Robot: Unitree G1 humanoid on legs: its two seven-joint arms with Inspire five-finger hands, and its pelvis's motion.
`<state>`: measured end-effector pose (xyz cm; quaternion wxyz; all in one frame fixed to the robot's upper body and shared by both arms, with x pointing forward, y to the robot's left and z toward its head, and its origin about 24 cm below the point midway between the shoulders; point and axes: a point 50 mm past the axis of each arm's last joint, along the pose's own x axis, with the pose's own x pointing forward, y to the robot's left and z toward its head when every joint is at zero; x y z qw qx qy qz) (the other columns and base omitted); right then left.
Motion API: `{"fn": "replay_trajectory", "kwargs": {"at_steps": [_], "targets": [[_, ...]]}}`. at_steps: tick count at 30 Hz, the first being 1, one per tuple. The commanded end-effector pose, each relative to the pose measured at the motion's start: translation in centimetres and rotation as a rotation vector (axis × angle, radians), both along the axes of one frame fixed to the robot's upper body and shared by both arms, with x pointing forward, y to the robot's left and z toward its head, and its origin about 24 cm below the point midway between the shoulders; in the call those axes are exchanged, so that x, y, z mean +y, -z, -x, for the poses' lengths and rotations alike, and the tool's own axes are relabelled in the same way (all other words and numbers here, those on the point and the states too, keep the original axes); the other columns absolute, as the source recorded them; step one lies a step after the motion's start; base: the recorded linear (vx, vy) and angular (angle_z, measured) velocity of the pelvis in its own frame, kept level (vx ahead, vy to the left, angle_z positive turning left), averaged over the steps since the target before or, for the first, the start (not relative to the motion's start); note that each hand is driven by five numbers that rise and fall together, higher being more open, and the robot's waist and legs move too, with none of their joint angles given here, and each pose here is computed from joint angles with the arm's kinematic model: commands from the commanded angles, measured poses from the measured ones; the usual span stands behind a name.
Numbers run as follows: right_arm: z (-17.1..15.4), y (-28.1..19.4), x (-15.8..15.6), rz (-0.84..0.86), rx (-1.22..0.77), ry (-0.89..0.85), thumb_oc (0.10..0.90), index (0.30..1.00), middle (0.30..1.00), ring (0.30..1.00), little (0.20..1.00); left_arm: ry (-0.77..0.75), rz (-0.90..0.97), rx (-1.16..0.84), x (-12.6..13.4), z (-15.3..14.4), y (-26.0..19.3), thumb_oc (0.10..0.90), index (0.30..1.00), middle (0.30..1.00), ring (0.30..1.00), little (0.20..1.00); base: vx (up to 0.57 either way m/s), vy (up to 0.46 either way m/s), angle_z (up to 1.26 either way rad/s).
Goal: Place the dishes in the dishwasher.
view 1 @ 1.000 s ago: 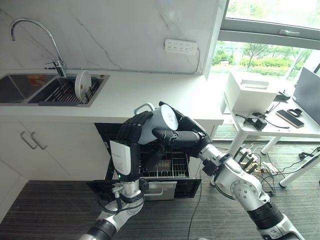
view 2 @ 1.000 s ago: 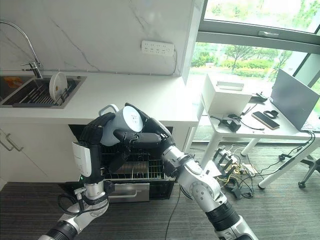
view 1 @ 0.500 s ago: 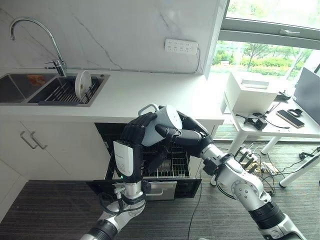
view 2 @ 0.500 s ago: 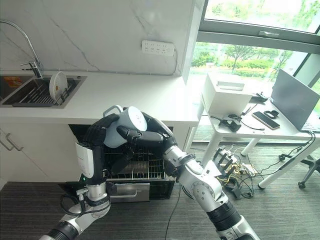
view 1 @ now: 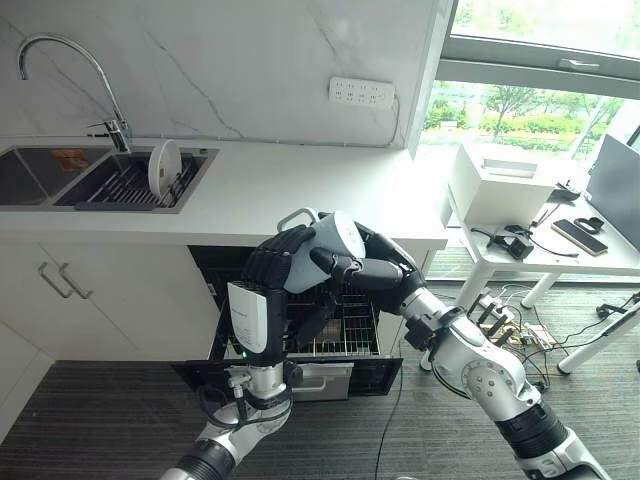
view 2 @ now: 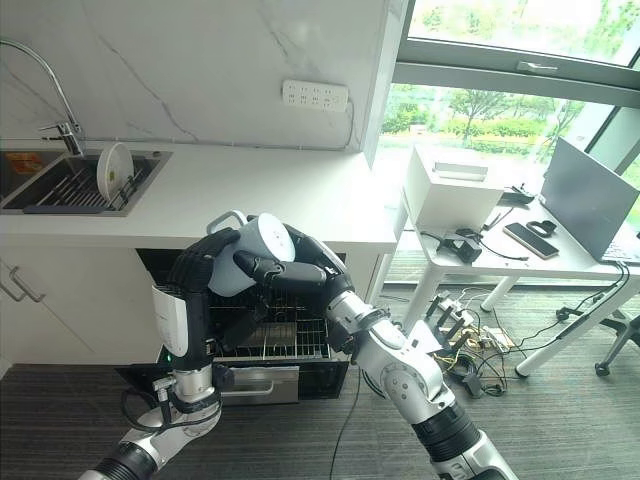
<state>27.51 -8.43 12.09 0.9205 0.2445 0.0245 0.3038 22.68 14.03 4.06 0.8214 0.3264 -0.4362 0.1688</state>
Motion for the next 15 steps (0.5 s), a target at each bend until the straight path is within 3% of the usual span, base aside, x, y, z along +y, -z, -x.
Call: {"fn": "replay_trajectory", "kwargs": {"at_steps": [1, 2, 15], "targets": [[-0.1, -6.8, 1.7, -0.173, -0.296, -0.086, 0.4, 0.3, 0.3, 0.3, 0.3, 0.112, 0.122, -0.178, -2.0, -2.0, -3.9, 0.618, 0.627, 0.627, 0.627, 0.627, 0.0, 0.0, 0.0], [-0.1, -6.8, 1.6, -0.172, -0.297, -0.08, 0.4, 0.3, 0.3, 0.3, 0.3, 0.111, 0.133, -0.176, -1.9, -1.9, -3.8, 0.8, 0.9, 0.9, 0.9, 0.9, 0.0, 0.0, 0.0], [-0.4, -6.5, 0.5, -0.138, -0.307, 0.005, 0.4, 0.3, 0.3, 0.3, 0.3, 0.098, 0.239, -0.211, -0.9, -1.5, -4.7, 0.8, 0.9, 0.9, 0.9, 0.9, 0.0, 0.0, 0.0]]}}
